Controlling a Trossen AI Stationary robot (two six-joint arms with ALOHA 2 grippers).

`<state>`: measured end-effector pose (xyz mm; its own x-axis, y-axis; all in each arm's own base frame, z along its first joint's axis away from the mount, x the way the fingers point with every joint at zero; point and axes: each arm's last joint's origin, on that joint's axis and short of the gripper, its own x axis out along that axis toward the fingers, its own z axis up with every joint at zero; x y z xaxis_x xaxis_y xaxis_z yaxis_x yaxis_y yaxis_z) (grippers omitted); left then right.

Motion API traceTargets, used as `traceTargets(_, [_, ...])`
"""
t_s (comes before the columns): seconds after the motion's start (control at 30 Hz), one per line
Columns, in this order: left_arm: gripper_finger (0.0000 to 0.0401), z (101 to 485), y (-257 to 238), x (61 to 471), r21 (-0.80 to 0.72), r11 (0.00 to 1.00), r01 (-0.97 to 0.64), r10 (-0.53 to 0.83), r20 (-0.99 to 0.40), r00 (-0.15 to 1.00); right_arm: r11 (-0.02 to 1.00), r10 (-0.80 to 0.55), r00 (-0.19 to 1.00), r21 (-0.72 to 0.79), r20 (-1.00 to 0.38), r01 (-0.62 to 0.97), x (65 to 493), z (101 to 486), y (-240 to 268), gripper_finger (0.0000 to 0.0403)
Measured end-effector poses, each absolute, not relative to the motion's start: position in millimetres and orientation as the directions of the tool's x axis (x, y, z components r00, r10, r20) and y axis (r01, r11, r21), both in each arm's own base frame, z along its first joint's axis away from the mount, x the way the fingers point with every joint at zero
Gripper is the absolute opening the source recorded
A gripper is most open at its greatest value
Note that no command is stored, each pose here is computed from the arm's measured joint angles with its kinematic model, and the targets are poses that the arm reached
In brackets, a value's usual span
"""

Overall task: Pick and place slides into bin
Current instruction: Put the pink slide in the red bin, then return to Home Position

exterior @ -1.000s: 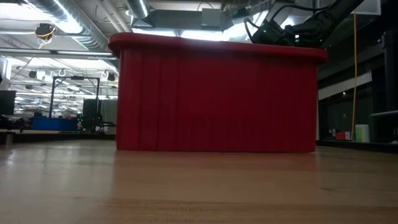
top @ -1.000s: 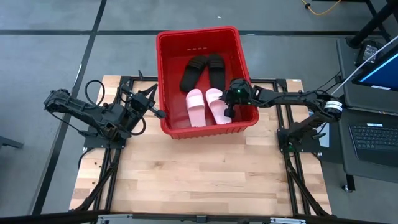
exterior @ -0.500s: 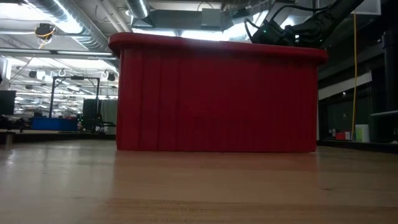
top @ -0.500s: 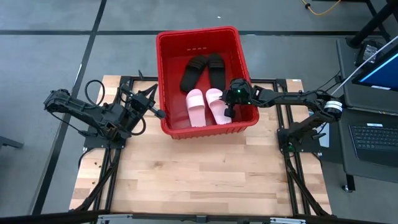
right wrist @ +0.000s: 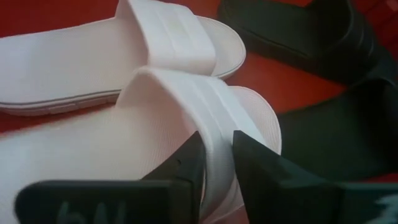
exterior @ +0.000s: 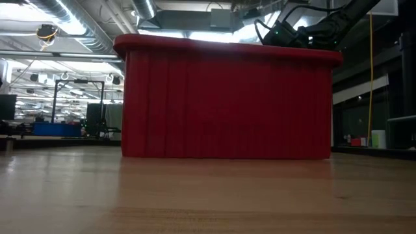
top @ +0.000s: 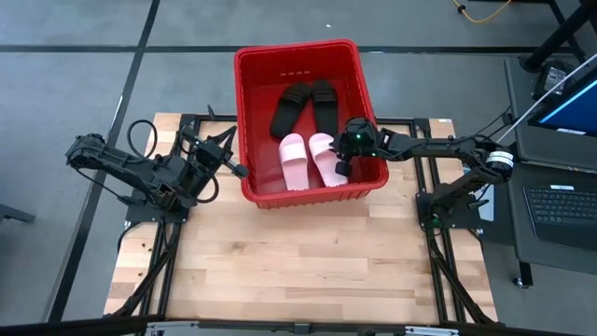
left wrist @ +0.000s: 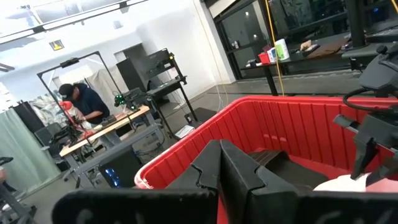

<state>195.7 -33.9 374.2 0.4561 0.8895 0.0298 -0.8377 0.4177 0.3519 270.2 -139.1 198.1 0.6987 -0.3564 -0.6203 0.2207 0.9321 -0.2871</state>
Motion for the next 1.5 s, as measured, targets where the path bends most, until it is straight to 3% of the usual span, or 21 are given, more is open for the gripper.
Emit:
traceTargets(0.33, [0.0001, 374, -34, 196, 0.354, 0.417, -0.837, 0.889, 0.030, 0.456, 0.939, -0.345, 0.697, -0.237, -0.629, 0.251, 270, 199, -139, 0.0142])
traceTargets(0.7, [0.0003, 374, -34, 196, 0.377, 0.415, -0.828, 0.888, 0.030, 0.459, 0.956, -0.291, 0.647, -0.197, -0.705, 0.216, 280, 241, -143, 0.0139])
traceTargets(0.93, [0.0002, 375, -35, 197, 0.379, 0.468, -0.798, 0.853, 0.043, 0.520, 0.965, -0.256, 0.587, -0.168, -0.768, 0.201, 277, 254, -142, 0.0139])
traceTargets(1.27, [0.0002, 375, -36, 197, 0.396, 0.466, -0.791, 0.851, 0.043, 0.523, 0.977, -0.203, 0.681, -0.099, -0.703, 0.189, 286, 284, -143, 0.0139])
traceTargets(1.37, [0.0001, 375, -39, 197, 0.394, 0.480, -0.784, 0.843, 0.043, 0.537, 0.969, -0.243, 0.699, -0.129, -0.673, 0.213, 289, 298, -145, 0.0123])
traceTargets(1.5, [0.0002, 376, -47, 192, 0.386, 0.514, -0.766, 0.819, 0.046, 0.573, 0.964, -0.265, 0.713, -0.170, -0.649, 0.204, 292, 322, -142, 0.0048])
